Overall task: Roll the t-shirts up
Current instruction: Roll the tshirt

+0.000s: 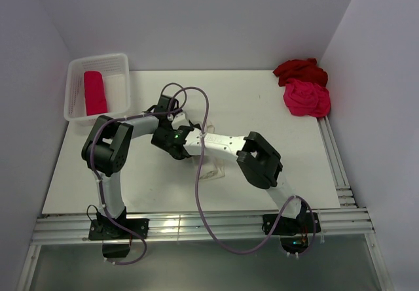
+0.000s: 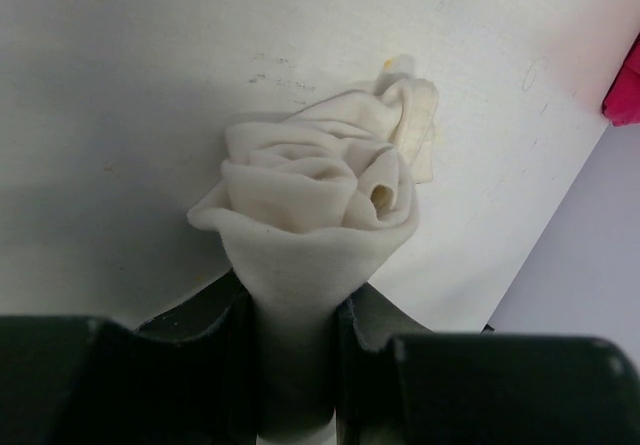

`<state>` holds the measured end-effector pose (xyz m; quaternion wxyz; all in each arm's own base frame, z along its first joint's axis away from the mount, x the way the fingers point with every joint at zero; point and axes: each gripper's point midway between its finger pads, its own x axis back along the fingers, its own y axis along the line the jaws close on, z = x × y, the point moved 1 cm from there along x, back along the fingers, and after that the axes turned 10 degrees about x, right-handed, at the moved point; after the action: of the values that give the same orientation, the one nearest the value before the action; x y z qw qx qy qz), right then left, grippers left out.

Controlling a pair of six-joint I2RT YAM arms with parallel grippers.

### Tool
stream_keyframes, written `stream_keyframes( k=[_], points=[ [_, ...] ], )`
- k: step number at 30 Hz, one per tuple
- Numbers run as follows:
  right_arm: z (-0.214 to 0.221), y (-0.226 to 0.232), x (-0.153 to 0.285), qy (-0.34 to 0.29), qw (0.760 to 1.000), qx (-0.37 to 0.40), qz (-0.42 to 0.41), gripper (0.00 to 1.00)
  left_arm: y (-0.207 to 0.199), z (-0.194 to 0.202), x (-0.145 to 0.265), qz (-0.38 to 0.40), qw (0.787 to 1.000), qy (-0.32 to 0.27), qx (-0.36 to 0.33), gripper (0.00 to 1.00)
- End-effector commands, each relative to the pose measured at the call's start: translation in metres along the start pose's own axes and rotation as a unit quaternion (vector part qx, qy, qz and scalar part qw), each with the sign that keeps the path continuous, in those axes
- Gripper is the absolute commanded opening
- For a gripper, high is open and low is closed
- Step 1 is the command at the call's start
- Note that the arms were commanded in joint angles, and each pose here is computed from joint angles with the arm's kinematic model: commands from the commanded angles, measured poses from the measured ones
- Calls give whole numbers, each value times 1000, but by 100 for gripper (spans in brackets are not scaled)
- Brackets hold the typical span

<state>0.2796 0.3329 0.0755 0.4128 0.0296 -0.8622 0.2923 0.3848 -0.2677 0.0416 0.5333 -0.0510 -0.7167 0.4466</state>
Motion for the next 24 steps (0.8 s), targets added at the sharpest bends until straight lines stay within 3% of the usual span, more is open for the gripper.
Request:
stream_keyframes(
  k=[1,8,14,18,19,24],
  points=[
    [34,36,1,25,994,94,-46,82,27,25,2,-60,998,35,-5,0],
    [44,38,-5,24,994,97,-44,81,30,26,3,-60,998,36,-2,1],
    [44,36,-5,20,995,92,-39,57,29,23,4,-59,998,34,-3,1],
    [42,27,-2,10,996,85,-23,32,26,23,3,-55,998,35,-2,1],
    [40,26,0,7,997,77,-25,30,25,22,3,-53,998,35,-3,2],
    [43,21,3,1,998,42,-52,8,23,23,4,-41,999,33,-2,14]
  ],
)
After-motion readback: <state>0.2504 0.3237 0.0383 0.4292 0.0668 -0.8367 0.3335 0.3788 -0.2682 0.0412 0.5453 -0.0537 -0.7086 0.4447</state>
